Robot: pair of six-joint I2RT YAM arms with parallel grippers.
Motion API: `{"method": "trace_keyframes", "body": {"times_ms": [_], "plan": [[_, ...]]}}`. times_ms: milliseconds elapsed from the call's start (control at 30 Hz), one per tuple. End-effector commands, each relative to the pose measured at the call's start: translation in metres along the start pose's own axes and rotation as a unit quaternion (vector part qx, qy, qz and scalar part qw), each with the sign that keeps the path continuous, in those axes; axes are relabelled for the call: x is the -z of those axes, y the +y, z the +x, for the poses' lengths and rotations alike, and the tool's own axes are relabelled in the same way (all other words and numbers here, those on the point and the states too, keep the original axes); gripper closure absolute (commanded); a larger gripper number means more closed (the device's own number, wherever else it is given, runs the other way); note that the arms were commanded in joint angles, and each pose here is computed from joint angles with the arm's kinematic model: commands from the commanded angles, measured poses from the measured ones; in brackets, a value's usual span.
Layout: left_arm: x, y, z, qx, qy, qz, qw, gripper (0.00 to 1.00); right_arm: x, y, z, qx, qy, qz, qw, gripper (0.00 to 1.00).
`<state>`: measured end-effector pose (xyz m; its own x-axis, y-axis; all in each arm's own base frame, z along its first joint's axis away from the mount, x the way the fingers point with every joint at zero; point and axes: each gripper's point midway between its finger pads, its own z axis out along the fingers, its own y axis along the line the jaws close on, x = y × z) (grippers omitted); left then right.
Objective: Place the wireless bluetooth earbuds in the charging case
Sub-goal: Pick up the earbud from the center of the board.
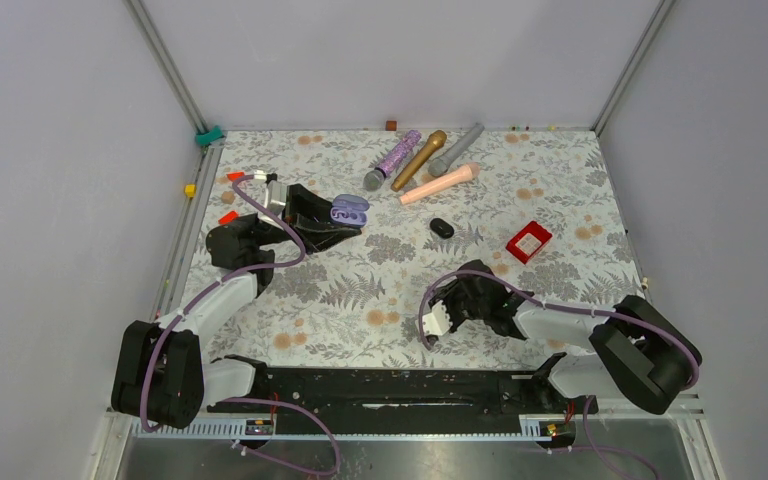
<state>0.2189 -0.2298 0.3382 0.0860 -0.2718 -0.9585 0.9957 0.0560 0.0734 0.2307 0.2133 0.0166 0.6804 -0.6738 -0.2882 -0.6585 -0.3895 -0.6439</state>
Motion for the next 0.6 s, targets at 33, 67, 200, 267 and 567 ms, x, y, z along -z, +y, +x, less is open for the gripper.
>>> {"method": "trace_keyframes", "body": {"times_ms": [33,67,200,267,567], "plan": [[-0.0036,-0.0018,-0.0198,-0.043,-0.013,0.012,0.999,0.85,-0.0053,0.0058,-0.0022,0.009,-0.011,-0.014,1.0,0.65],[-0.0036,-0.0019,-0.0209,-0.044,-0.013,0.012,0.999,0.85,-0.0069,0.0065,-0.001,0.008,-0.009,-0.017,1.0,0.65],[-0.0035,-0.003,-0.0204,-0.044,-0.012,0.013,0.999,0.86,-0.0111,0.0075,0.0023,0.007,-0.002,-0.022,1.0,0.62],[-0.0035,-0.0022,-0.0193,-0.043,-0.011,0.013,0.999,0.86,-0.0111,0.0076,0.0005,0.009,-0.007,-0.022,1.0,0.64],[-0.0041,-0.0009,-0.0202,-0.04,-0.012,0.013,0.999,0.86,-0.0092,0.0126,-0.0017,0.014,-0.012,-0.033,0.999,0.65]]}}
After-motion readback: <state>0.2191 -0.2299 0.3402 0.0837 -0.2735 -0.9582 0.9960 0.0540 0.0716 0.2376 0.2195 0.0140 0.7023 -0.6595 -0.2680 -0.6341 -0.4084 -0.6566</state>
